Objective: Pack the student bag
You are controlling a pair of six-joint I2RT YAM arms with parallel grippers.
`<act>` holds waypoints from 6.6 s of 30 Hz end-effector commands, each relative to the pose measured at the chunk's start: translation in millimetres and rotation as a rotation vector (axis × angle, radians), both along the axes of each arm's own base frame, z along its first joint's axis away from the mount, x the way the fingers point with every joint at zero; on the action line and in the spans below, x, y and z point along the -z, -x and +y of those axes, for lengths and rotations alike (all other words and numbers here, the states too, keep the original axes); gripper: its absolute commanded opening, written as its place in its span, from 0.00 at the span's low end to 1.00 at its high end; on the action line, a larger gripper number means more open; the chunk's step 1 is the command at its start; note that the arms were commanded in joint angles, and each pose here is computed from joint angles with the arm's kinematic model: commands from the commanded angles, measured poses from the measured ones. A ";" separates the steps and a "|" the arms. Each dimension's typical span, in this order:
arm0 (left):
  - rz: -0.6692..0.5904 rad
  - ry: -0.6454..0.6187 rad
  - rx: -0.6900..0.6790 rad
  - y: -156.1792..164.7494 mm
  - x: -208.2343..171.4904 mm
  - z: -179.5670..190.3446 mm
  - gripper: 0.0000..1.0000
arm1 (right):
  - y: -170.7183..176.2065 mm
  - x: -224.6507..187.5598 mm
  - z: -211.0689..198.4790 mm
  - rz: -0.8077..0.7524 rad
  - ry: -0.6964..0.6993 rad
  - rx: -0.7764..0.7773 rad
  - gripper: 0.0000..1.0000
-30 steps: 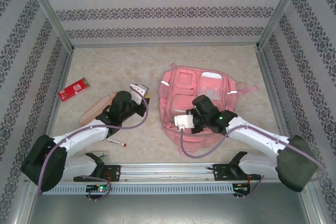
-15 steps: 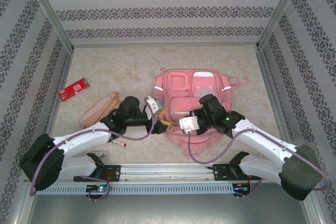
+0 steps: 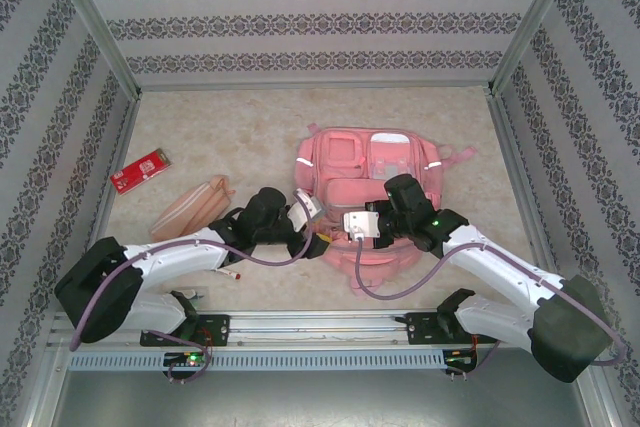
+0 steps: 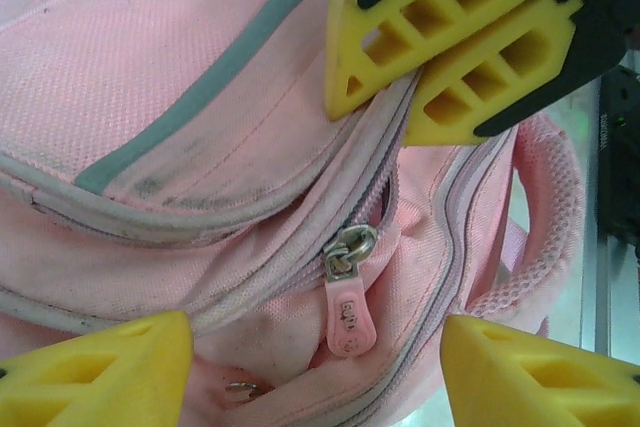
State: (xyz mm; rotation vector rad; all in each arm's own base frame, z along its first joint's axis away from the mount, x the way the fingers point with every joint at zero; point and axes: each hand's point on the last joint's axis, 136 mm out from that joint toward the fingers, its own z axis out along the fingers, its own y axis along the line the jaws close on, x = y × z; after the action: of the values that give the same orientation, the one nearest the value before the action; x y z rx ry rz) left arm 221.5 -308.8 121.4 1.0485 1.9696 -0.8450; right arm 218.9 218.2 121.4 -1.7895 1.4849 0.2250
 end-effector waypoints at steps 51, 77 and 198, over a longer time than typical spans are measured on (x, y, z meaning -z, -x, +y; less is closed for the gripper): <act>-0.297 -0.027 -0.289 -63.2 -27.3 69.8 0.00 | 20.8 -7.7 6.8 -0.207 0.037 -0.159 0.00; -0.120 0.107 0.096 7.3 -20.0 -14.5 0.42 | 3.5 -42.4 7.5 -0.303 -0.072 -0.097 0.00; -0.396 -0.147 -0.357 -82.9 18.0 42.7 0.00 | 49.1 -4.5 12.9 0.055 0.002 0.039 0.00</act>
State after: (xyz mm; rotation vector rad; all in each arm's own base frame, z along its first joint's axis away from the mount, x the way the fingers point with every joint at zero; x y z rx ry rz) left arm 280.3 -286.4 105.5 0.9061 1.8175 -0.3829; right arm 198.9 234.3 132.5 -1.5575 1.6933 0.1977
